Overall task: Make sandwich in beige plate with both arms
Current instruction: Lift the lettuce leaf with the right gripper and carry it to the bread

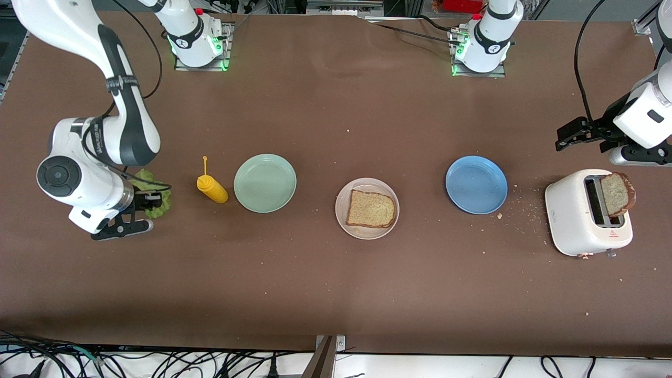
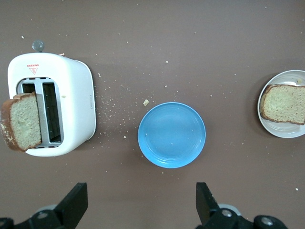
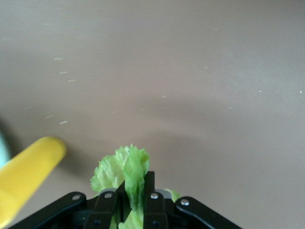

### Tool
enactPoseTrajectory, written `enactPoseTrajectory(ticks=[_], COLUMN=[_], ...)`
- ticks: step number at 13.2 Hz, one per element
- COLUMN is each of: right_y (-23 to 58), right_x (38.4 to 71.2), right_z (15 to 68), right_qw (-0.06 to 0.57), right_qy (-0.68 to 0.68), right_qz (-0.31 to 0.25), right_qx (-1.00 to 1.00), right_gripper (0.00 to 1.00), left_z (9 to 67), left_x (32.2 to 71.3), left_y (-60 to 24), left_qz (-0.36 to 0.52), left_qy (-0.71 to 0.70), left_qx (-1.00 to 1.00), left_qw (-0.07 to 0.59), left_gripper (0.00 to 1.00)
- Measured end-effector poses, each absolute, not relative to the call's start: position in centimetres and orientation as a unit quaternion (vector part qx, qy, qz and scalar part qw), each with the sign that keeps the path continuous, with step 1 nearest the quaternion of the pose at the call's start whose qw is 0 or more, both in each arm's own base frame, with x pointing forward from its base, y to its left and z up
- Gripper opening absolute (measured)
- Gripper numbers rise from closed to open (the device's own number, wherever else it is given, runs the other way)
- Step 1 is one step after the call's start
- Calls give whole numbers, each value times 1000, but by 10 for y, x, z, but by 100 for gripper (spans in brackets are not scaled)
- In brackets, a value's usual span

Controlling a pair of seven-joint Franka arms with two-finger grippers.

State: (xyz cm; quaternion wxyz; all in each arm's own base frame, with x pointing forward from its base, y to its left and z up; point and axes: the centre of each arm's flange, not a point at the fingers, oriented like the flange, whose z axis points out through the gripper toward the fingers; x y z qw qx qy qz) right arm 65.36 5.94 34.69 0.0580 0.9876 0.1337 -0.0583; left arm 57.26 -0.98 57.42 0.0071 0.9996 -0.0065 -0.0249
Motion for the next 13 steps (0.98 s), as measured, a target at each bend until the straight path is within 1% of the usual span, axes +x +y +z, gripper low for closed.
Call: enactPoseTrajectory(ticks=[4,7,9,11,13], right_y=[127,188,233,287,344], right_x=[637,616,599,578,560], right_z=[428,471,483,482,475], right_qw=[49,17,7,-1,-24], right_qy=[180,220,253,284,289], right_qz=[-62,-56,-48,-43,-20], right_qx=[980,974,966,958,957], right_gripper=[11,11,11,11,11], left_z=[574,574,574,574,574], left_x=[573,573,573,573,573], left_y=[-10,-10,-10,-10,-10], left_qz=[-25,-25,-25,-25,-25], left_qy=[-7,-7,-7,-7,-7], left_qx=[1000,1000,1000,1000,1000], left_qw=[7,7,7,7,7], left_gripper=[100,100,100,100,100])
